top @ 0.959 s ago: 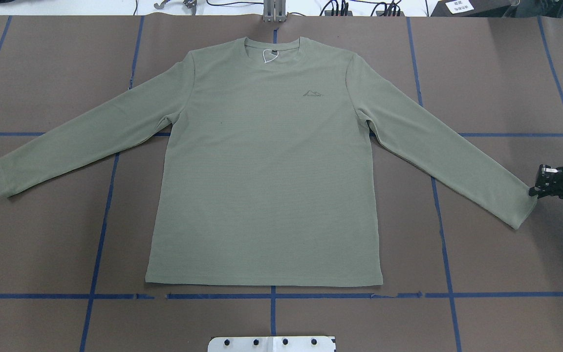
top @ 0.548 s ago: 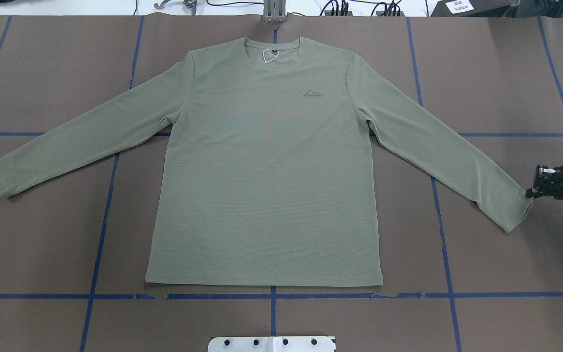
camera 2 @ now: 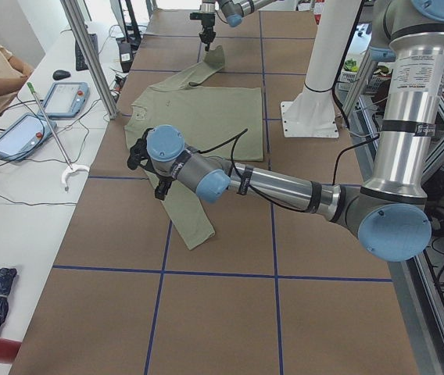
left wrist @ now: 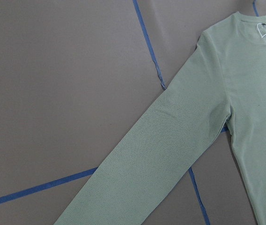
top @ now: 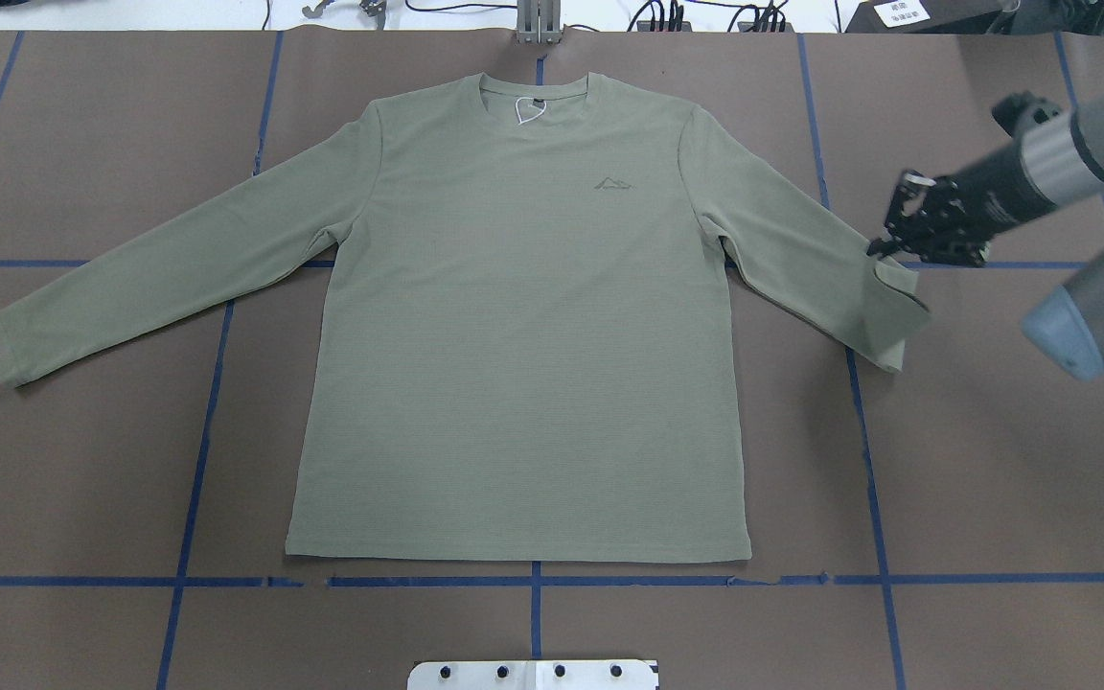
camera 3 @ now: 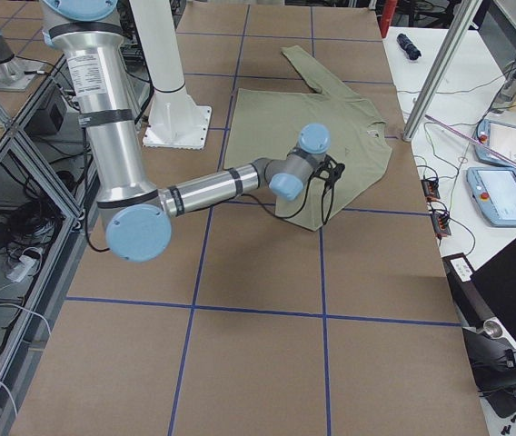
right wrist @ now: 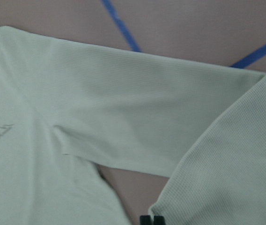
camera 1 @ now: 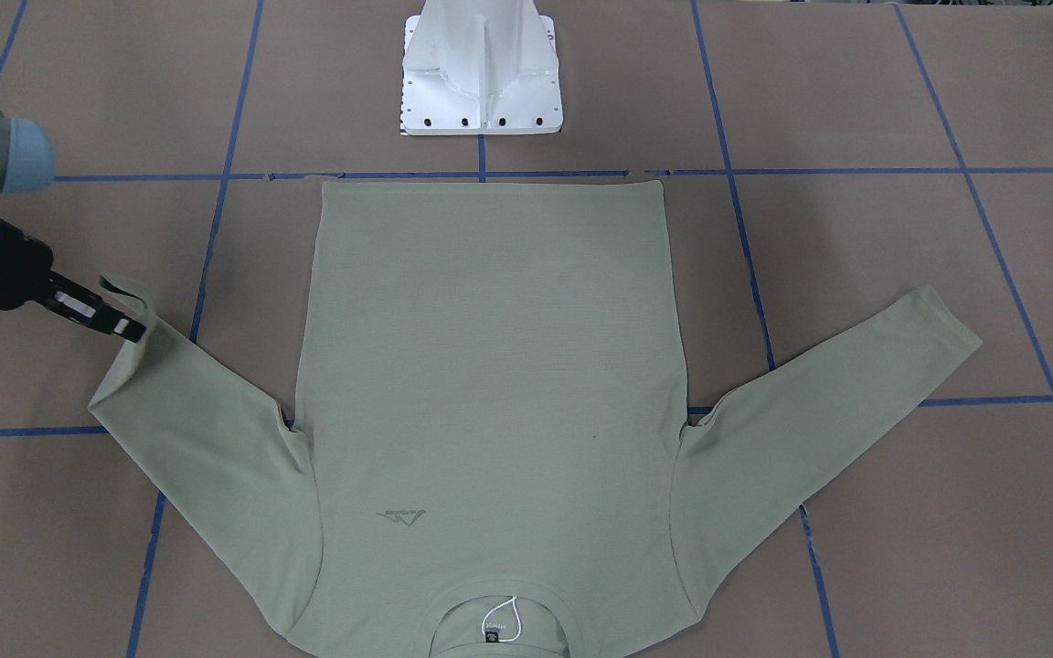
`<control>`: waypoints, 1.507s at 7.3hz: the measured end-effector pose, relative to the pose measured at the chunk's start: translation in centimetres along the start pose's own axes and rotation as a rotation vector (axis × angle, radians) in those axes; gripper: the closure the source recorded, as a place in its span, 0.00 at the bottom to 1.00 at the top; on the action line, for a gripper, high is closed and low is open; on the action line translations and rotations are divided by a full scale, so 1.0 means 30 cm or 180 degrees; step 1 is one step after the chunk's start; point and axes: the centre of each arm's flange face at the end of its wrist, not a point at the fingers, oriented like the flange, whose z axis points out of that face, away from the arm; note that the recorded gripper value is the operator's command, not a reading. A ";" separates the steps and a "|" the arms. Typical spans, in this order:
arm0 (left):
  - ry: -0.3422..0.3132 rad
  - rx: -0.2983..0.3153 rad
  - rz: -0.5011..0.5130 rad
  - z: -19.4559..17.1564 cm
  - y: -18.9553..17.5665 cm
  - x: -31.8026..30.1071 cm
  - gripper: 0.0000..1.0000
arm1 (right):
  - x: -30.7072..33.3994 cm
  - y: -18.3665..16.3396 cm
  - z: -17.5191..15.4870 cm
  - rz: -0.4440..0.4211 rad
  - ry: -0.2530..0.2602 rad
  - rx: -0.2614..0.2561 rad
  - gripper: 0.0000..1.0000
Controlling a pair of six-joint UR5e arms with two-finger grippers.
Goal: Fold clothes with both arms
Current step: 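Lift the sleeve with the right gripper and fold it across the shirt toward the collar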
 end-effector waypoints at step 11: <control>0.0007 0.0003 -0.0061 0.000 -0.003 0.002 0.00 | -1.369 0.944 0.703 -0.0577 -0.0381 0.0748 1.00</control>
